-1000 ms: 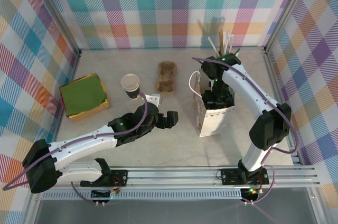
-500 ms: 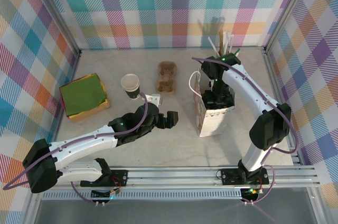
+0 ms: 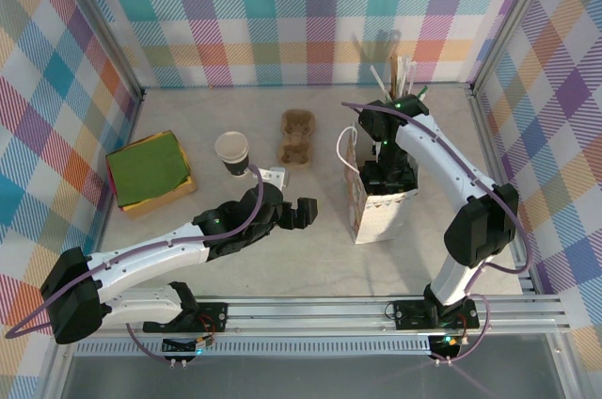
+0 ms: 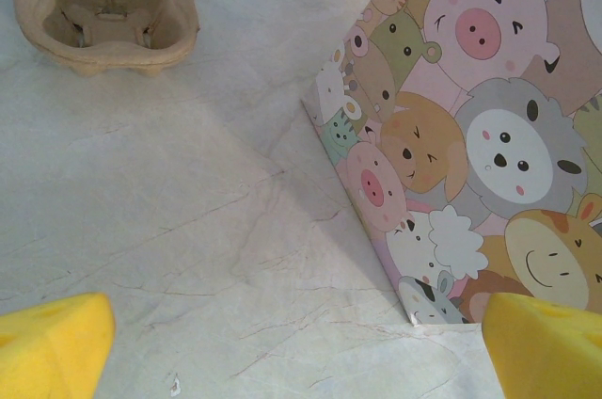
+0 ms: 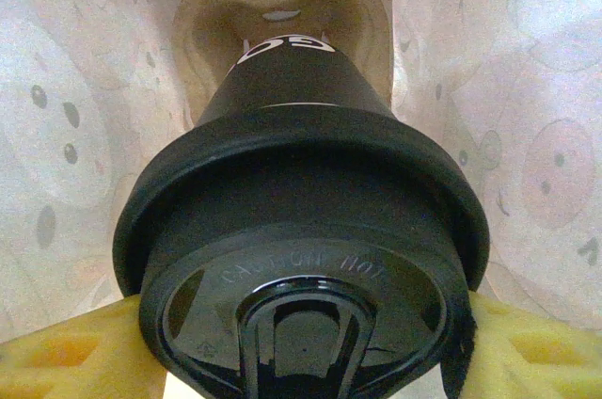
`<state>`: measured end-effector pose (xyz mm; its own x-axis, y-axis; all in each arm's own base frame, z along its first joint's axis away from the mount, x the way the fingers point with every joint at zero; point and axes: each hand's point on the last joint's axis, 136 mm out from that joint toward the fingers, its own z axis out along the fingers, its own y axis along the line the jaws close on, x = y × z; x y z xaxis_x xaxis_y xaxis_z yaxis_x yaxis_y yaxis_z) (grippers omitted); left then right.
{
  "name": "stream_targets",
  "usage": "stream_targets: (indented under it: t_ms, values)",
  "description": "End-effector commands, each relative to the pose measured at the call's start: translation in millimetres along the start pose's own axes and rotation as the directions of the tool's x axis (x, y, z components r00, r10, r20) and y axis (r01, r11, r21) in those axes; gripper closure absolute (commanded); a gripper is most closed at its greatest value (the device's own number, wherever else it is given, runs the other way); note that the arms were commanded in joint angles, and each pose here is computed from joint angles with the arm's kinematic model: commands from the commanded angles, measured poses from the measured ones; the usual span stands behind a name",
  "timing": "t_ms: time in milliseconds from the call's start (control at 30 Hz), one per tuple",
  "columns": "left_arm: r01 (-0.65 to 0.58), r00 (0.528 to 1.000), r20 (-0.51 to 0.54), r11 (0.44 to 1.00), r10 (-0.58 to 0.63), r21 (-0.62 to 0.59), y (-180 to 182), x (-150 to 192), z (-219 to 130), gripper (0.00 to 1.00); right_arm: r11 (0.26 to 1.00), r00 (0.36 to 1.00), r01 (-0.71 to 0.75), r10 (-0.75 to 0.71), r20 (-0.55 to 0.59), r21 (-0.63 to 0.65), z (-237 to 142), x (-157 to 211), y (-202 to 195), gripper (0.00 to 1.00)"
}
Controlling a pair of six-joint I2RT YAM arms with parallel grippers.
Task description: Pack the takeout coffee
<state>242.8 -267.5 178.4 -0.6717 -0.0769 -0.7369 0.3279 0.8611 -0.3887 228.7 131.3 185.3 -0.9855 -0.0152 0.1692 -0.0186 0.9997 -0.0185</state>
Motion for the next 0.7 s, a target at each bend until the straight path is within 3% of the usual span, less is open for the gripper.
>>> stream_targets:
  t_ms: [0, 667]
  values:
    - [0.02, 1.0, 0.013, 1.0, -0.02, -0.012, 4.5, -3.3, -1.1, 0.0, 0.999, 0.994, -0.005, 0.009, -0.111, 0.042, -5.2, 30.9, -15.4, 0.33]
    - [0.021, 1.0, 0.01, 1.0, -0.021, -0.016, 5.9, -1.5, 0.0, 0.0, 0.999, 0.992, 0.002, 0.004, -0.126, 0.044, -2.0, 28.8, -14.4, 0.33]
